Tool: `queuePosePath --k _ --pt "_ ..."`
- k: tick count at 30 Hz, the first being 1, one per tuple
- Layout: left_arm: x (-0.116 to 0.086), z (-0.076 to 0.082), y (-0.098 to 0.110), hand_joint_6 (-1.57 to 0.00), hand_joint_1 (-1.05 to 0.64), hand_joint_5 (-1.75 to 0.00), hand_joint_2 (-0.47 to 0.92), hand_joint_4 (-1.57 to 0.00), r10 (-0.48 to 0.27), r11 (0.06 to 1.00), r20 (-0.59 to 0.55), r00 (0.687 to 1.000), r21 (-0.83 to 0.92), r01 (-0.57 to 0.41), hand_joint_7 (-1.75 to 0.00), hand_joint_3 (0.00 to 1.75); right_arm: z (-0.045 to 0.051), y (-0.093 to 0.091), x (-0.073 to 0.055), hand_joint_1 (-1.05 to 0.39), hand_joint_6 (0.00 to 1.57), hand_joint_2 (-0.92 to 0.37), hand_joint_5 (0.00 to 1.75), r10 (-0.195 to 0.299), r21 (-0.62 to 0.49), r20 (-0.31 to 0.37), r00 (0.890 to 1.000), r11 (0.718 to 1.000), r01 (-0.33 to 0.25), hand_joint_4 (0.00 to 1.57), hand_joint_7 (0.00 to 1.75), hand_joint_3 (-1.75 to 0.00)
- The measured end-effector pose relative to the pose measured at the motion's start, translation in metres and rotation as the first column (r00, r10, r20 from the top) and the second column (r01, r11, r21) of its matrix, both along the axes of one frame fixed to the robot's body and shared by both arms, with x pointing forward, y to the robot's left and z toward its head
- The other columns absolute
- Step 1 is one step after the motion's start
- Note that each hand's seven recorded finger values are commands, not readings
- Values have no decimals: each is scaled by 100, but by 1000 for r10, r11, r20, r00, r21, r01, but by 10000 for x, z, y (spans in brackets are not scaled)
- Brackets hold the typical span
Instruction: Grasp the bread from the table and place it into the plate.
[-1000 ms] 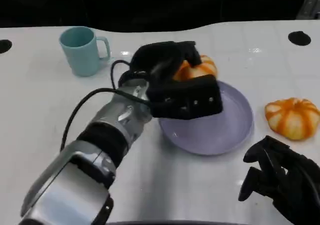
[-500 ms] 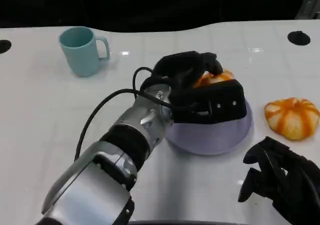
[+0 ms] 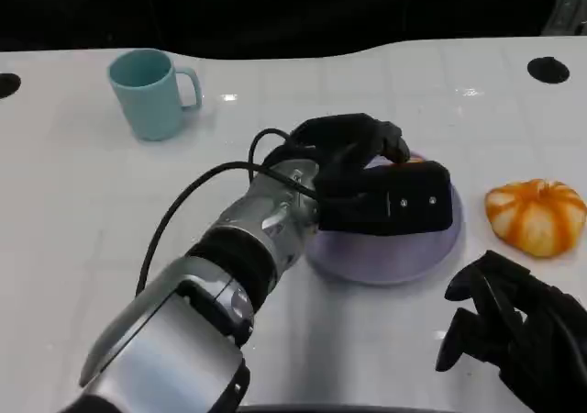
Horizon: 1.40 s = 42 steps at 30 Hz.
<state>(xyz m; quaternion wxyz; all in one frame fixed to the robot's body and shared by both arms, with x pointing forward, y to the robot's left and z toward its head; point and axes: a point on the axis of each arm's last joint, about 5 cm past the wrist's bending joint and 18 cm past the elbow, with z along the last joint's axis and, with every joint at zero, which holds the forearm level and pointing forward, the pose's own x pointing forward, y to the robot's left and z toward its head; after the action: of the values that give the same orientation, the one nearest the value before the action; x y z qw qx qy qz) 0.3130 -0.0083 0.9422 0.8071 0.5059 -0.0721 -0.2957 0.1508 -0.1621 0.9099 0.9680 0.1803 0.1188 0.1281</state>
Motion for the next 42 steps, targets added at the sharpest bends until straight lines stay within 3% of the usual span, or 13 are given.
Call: queuePosePath --k 1,4,10,12,19,26,31,35,37,40,42 --pt "1 0 2 -34 -57 -60 92 -16 -2 1000 -3 1000 3 2 -3 20 0 0 0 -45 45 -92 175 0 0 0 1000 1000 0 61 163 -42" --pt "8 9 4 -20 -74 -30 92 -2 -27 997 -2 1000 70 27 -2 33 0 1 0 -44 45 -92 175 0 0 0 1000 1000 0 61 163 -42" --pt "34 46 14 -17 -77 -25 92 0 -48 985 6 999 164 46 -1 35 0 1 0 -44 46 -92 175 -4 -1 -2 1000 1000 4 61 162 -42" --pt "36 50 16 -15 -86 -12 92 -1 -53 984 -5 999 168 53 -2 41 0 1 1 -44 46 -92 175 -4 -1 -2 1000 1000 4 61 162 -42" --pt "159 211 190 -18 -84 -12 92 -5 -76 996 -138 987 34 82 -4 41 -4 -1 3 -43 46 -92 175 -5 -1 -4 1000 1000 5 62 163 -43" --pt "255 407 411 -26 -76 -23 92 -14 -171 958 -233 957 -268 105 -7 38 -5 0 13 -44 47 -92 175 0 1 2 1000 1000 0 62 163 -42" --pt "223 336 557 -36 -71 -34 92 -28 -225 899 -291 930 -431 82 -10 37 -4 0 18 -44 46 -92 175 -1 1 5 1000 1000 1 61 163 -42" --pt "144 221 733 -48 -62 -45 92 -41 -227 785 -330 916 -619 -28 -14 36 -4 1 19 -42 46 -92 175 -5 2 5 1000 1000 5 61 163 -42" --pt "106 187 820 -58 -59 -72 92 -44 -229 716 -358 905 -692 -92 -15 38 -4 1 19 -43 46 -92 175 -5 3 5 1000 1000 5 61 163 -42" --pt "38 129 968 -67 -59 -86 92 -51 -260 569 -403 877 -798 -198 -18 38 -2 3 23 -43 45 -92 175 -4 3 7 1000 1000 4 60 163 -42" --pt "-15 76 1052 -75 -60 -110 92 -54 -278 484 -439 855 -832 -270 -27 38 -1 3 24 -43 45 -92 175 -4 3 7 1000 1000 4 60 163 -42"
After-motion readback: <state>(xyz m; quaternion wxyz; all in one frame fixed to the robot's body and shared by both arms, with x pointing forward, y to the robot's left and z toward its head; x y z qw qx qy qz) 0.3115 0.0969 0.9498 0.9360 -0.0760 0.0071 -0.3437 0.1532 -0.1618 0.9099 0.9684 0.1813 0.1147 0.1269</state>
